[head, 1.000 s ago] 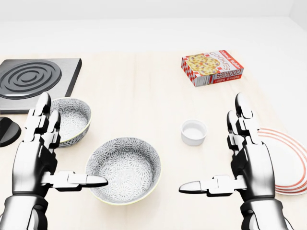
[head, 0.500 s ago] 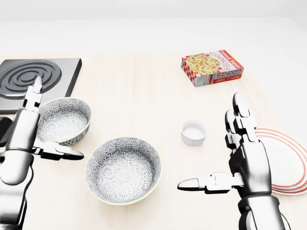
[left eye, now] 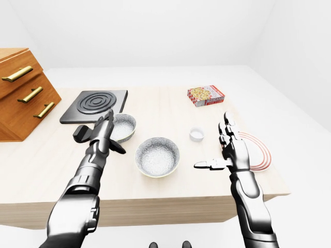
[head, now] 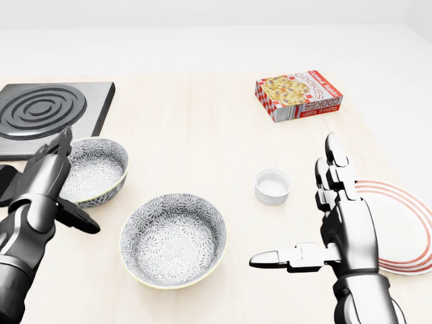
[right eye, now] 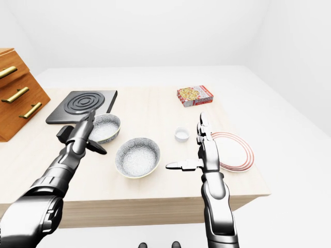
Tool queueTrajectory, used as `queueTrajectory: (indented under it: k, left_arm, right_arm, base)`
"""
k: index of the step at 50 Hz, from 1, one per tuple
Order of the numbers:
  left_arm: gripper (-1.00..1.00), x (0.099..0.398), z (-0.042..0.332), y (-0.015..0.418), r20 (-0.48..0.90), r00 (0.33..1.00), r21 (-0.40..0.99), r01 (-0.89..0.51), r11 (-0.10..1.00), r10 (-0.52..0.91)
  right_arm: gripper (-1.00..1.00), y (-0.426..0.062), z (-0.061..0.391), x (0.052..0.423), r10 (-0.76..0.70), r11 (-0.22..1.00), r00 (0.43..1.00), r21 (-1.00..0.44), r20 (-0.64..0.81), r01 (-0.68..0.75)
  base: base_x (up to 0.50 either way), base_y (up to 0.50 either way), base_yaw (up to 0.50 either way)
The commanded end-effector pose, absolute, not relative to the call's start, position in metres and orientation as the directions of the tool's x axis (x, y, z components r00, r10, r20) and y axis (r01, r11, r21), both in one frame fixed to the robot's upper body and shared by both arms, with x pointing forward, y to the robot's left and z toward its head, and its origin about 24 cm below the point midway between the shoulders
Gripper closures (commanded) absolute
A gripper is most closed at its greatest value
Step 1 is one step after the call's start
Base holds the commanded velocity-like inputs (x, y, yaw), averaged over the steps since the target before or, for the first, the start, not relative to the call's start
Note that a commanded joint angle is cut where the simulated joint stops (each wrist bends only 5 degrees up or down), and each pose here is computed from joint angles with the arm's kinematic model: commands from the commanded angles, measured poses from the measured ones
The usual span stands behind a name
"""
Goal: Pick the akita bowl from table center and place it on the plate.
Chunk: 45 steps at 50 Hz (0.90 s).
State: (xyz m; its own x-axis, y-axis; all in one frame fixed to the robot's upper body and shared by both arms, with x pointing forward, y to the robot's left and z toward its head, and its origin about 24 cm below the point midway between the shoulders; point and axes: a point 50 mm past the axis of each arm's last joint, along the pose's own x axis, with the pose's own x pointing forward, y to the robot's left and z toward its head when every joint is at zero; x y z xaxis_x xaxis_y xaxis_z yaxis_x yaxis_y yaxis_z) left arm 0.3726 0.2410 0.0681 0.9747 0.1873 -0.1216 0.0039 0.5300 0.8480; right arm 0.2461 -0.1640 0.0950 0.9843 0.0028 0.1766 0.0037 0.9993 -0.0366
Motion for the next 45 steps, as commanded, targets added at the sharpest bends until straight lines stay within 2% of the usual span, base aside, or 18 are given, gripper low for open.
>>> queueTrajectory:
  k: [1, 32, 33, 34, 35, 36, 37, 38, 39, 41, 42, 45]
  left_arm:
    - [-1.0, 0.37, 0.05, 0.236, -0.198, 0.961, 0.889, 0.094, 0.448, 0.192]
    - [-1.0, 0.37, 0.039, 0.221, -0.247, 0.958, 0.925, 0.188, 0.331, 0.145]
    - [-0.95, 0.369, 0.039, 0.221, -0.249, 0.958, 0.924, 0.19, 0.331, 0.145]
    - [-0.57, 0.37, 0.039, 0.221, -0.25, 0.958, 0.923, 0.191, 0.334, 0.143]
    - [-0.41, 0.37, 0.039, 0.22, -0.25, 0.958, 0.923, 0.192, 0.334, 0.142]
    - [-0.14, 0.37, 0.039, 0.22, -0.251, 0.957, 0.922, 0.192, 0.336, 0.141]
    - [0.0, 0.369, 0.039, 0.22, -0.253, 0.957, 0.921, 0.193, 0.339, 0.141]
    - [0.36, 0.369, 0.039, 0.22, -0.255, 0.957, 0.92, 0.196, 0.34, 0.139]
    - [0.62, 0.37, 0.039, 0.22, -0.255, 0.957, 0.92, 0.196, 0.34, 0.139]
    - [0.93, 0.37, 0.04, 0.22, -0.255, 0.957, 0.919, 0.196, 0.341, 0.138]
    - [1.0, 0.371, 0.041, 0.219, -0.253, 0.958, 0.92, 0.194, 0.342, 0.136]
    - [1.0, 0.371, 0.041, 0.219, -0.249, 0.959, 0.921, 0.191, 0.34, 0.135]
  right_arm:
    - [-1.0, -0.164, 0.095, 0.247, 0.002, 0.999, 0.985, -0.037, 0.174, 0.005]
    - [-1.0, -0.167, 0.086, 0.244, 0.001, 0.999, 0.99, -0.032, 0.14, 0.003]
    - [-1.0, -0.167, 0.086, 0.243, 0.002, 0.999, 0.99, -0.032, 0.139, 0.003]
    - [-1.0, -0.168, 0.086, 0.243, 0.001, 0.999, 0.99, -0.032, 0.138, 0.003]
    - [-1.0, -0.168, 0.086, 0.243, 0.001, 0.999, 0.99, -0.032, 0.138, 0.004]
    - [-1.0, -0.168, 0.086, 0.243, 0.001, 1.0, 0.99, -0.031, 0.138, 0.004]
    - [-1.0, -0.168, 0.086, 0.243, 0.001, 1.0, 0.991, -0.031, 0.137, 0.003]
    - [-1.0, -0.167, 0.085, 0.243, 0.002, 1.0, 0.991, -0.031, 0.136, 0.002]
    - [-1.0, -0.167, 0.086, 0.244, 0.003, 1.0, 0.991, -0.031, 0.137, 0.001]
    - [-1.0, -0.166, 0.086, 0.244, 0.004, 1.0, 0.99, -0.031, 0.138, 0.0]
    - [-1.0, -0.166, 0.086, 0.245, 0.004, 1.0, 0.99, -0.03, 0.139, 0.0]
    - [-1.0, -0.165, 0.086, 0.246, 0.006, 1.0, 0.99, -0.03, 0.14, -0.002]
  base:
    - [0.0, 0.0, 0.0]
    - [0.0, 0.0, 0.0]
    - [0.0, 0.0, 0.0]
    - [0.0, 0.0, 0.0]
    - [0.0, 0.0, 0.0]
    - [0.0, 0.0, 0.0]
    - [0.0, 0.0, 0.0]
    - [0.0, 0.0, 0.0]
    - [0.0, 0.0, 0.0]
    - [0.0, 0.0, 0.0]
    - [0.0, 0.0, 0.0]
    - [0.0, 0.0, 0.0]
